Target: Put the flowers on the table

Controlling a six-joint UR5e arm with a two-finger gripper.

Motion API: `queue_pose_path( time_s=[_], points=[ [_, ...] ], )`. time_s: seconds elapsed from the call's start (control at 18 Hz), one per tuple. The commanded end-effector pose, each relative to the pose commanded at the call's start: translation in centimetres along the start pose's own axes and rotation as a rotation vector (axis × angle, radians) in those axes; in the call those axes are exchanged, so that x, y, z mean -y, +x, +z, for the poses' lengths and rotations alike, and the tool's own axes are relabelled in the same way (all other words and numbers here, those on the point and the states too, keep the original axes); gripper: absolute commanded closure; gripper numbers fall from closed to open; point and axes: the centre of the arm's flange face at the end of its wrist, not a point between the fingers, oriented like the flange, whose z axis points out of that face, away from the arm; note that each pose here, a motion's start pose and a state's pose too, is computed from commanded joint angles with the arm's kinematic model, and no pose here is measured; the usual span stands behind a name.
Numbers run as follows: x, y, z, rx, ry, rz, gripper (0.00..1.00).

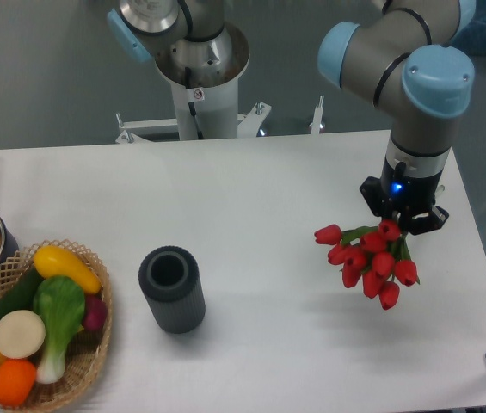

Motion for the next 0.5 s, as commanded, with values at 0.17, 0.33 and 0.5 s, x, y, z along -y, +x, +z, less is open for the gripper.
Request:
queue_pose_path(
  time_s=[0.17,0.33,0.5],
  points=[
    [0.5,0.4,0.4,-0.008,0.000,0.007,1.00],
    [0.9,0.5,0.6,-0.014,0.003,0.010,1.00],
    [1.9,1.3,1.8,-0.035,-0.005,0.021,1.00]
  ],
)
